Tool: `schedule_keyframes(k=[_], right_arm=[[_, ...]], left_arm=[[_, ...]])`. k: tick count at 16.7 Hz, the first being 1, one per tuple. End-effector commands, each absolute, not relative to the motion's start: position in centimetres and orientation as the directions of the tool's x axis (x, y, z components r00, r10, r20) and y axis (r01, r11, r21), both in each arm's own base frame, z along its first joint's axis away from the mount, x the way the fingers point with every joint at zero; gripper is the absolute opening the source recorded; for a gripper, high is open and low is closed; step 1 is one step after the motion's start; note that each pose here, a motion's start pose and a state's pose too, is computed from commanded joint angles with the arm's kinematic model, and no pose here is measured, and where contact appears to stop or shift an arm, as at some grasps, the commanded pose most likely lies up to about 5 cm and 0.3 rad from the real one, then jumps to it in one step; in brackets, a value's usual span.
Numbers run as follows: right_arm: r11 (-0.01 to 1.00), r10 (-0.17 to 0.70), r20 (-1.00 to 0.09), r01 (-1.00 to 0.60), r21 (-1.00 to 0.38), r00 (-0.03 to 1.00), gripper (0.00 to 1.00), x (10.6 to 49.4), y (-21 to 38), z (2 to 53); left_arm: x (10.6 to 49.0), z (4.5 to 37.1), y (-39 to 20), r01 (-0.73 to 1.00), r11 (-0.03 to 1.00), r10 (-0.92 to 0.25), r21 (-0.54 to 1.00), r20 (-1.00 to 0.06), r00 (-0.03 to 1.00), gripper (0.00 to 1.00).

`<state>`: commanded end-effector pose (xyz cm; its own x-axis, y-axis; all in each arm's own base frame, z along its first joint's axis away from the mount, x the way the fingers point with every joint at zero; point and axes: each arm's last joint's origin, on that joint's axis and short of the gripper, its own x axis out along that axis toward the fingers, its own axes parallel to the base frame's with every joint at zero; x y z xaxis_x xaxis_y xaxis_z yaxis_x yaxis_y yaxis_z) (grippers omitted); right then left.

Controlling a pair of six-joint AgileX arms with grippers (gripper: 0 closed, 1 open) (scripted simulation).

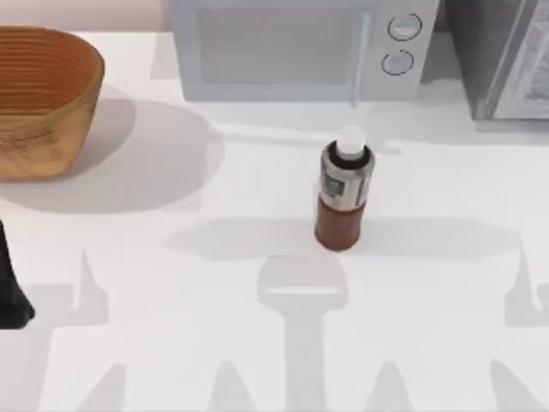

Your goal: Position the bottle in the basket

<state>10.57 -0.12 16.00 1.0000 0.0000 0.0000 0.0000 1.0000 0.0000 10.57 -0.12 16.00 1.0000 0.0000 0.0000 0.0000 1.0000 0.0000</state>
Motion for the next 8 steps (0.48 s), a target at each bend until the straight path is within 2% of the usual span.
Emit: schedule_keyframes(k=[4,8], right_arm=[[1.000,0.000,0.000,0.000,0.000,1.000,1.00,10.6,-0.1,16.0],[1.000,0.000,0.000,0.000,0.000,1.000,1.00,10.6,-0.1,16.0]], left_arm=[[10.7,16.5,-0.3,0.020,1.000,-0.020,-0.001,0.011,1.000,1.00],[11.7,18.6,-1.3,0.114,0.994,-0.113,-0.004,0.052,0.992,1.00]])
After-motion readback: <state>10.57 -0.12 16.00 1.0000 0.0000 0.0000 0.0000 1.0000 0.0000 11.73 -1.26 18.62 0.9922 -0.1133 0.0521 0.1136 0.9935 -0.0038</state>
